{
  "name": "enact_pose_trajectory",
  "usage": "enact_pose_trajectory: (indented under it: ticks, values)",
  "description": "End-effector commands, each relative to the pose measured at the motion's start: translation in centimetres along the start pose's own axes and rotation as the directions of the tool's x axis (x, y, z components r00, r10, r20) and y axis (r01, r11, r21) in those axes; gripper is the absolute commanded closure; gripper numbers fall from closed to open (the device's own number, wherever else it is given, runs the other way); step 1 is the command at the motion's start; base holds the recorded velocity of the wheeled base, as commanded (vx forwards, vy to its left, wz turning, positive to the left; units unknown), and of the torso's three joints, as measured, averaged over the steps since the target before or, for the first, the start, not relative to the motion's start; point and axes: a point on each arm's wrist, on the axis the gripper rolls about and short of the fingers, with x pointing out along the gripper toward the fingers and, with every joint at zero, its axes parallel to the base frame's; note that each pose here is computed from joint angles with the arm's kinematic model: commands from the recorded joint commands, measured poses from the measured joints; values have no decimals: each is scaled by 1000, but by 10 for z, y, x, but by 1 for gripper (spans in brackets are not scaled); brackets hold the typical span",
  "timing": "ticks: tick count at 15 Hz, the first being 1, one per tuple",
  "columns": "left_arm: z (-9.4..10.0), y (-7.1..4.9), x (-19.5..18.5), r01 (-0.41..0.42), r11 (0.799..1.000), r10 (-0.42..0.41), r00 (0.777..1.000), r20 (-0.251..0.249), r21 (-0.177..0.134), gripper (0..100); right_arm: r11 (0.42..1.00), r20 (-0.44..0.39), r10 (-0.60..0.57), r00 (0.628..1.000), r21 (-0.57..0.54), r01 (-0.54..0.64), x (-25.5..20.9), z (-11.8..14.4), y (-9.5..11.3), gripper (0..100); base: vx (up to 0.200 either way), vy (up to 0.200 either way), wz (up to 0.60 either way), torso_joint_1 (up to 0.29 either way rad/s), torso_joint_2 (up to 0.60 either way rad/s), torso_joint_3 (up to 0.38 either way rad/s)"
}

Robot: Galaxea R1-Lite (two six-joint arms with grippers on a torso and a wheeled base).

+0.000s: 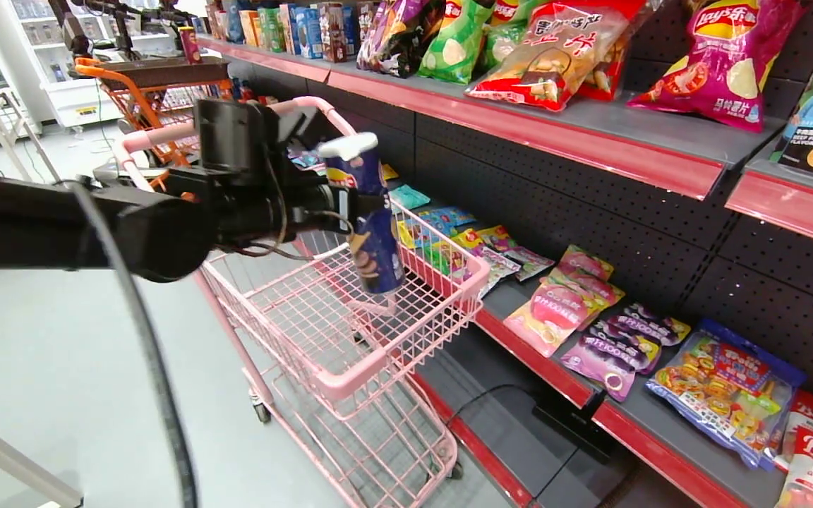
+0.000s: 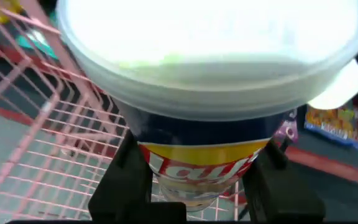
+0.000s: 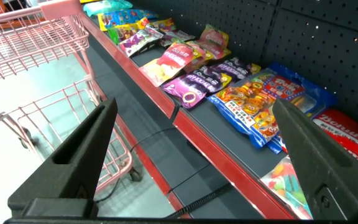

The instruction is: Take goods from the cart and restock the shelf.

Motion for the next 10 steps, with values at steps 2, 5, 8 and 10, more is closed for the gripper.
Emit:
enact_pose_trajectory:
  ticks: [2,5,8,10]
  values:
    - [53,-24,-164,-117,993,111,976,187,21,100,1000,-1,1,1000,1,-1,0,0,0,0,0,0,0,0,0,0]
    - [18,-46,-252,-177,984,167,957,236,21,100,1000,-1,1,1000,1,-1,0,0,0,0,0,0,0,0,0,0]
    - [-43,-70,-322,-262,965,240,916,322,27,100,1000,-1,1,1000,-2,-1,0,0,0,0,0,0,0,0,0,0]
    - [-65,-79,-346,-349,937,321,889,326,29,100,1000,-1,0,1000,0,0,0,0,0,0,0,0,0,0,0,0]
